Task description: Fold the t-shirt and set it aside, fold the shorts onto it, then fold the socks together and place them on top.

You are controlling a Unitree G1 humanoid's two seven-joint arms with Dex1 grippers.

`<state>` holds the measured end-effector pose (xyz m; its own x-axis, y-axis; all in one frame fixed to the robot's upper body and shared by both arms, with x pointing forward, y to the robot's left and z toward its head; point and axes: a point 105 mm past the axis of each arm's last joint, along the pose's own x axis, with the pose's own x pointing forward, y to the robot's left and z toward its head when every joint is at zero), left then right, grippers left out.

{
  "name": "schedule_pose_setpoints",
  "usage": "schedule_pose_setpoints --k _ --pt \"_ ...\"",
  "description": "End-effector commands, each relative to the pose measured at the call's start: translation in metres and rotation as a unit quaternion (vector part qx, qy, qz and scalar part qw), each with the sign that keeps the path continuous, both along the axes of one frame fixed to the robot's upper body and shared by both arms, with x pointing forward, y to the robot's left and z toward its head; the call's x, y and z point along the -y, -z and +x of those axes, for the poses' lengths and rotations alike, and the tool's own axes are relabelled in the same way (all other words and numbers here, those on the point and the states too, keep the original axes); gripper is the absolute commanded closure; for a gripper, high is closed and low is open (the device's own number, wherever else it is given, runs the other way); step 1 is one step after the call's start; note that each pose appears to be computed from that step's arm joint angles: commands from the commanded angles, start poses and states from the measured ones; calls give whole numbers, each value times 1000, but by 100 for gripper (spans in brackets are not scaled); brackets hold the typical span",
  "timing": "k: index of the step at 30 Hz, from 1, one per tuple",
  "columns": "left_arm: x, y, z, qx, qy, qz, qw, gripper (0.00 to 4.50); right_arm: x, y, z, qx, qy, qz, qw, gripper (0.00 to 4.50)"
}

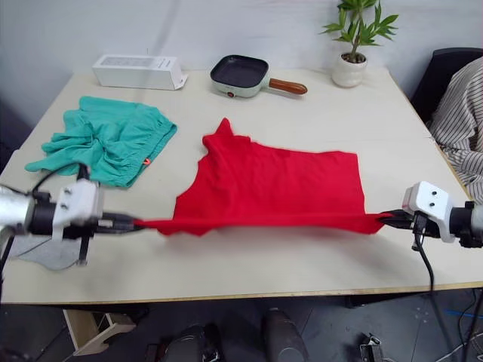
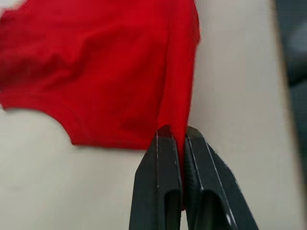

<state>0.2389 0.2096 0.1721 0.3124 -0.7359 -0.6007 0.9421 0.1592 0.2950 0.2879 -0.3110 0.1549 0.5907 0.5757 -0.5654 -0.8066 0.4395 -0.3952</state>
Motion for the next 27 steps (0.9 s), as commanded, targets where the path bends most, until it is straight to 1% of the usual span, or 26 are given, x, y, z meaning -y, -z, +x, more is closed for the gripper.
schedule_pose_setpoints --k 1,4,7,9,13,15,17,19,21,23,25,26,27 --pt "2 3 -8 -10 -12 11 1000 450 10 -10 -5 11 20 -23 999 449" --pt "5 10 -14 -37 -18 3 999 450 8 0 -10 -3 20 -25 999 449" --pt "3 16 -21 -65 -18 13 998 450 6 7 -16 -19 18 -30 999 449" --pt "3 16 -22 -70 -19 7 997 450 5 13 -21 -25 14 -31 999 449" --pt "8 6 -21 -73 -19 -18 997 450 5 23 -31 -42 19 -27 999 449" --pt "4 9 -25 -88 -16 -10 996 450 4 29 -38 -65 25 -16 997 449" --pt "-1 15 -37 -133 -8 6 991 450 2 35 -49 -109 28 -10 994 449" --pt "-18 28 -53 -185 2 61 981 450 0 37 -57 -151 26 -6 988 449" --pt "-27 34 -55 -189 8 90 978 450 -2 38 -59 -168 27 -9 985 449" --pt "-22 30 -43 -159 5 57 986 450 -5 31 -47 -125 19 -11 992 449" --pt "-15 21 -27 -127 2 10 992 450 -8 23 -32 -86 16 -2 996 449" --pt "-12 14 -16 -104 -7 -13 994 450 -11 17 -24 -61 8 -1 998 449" --pt "-13 3 3 -67 -24 -34 997 450 -14 5 -9 -20 9 11 1000 449"
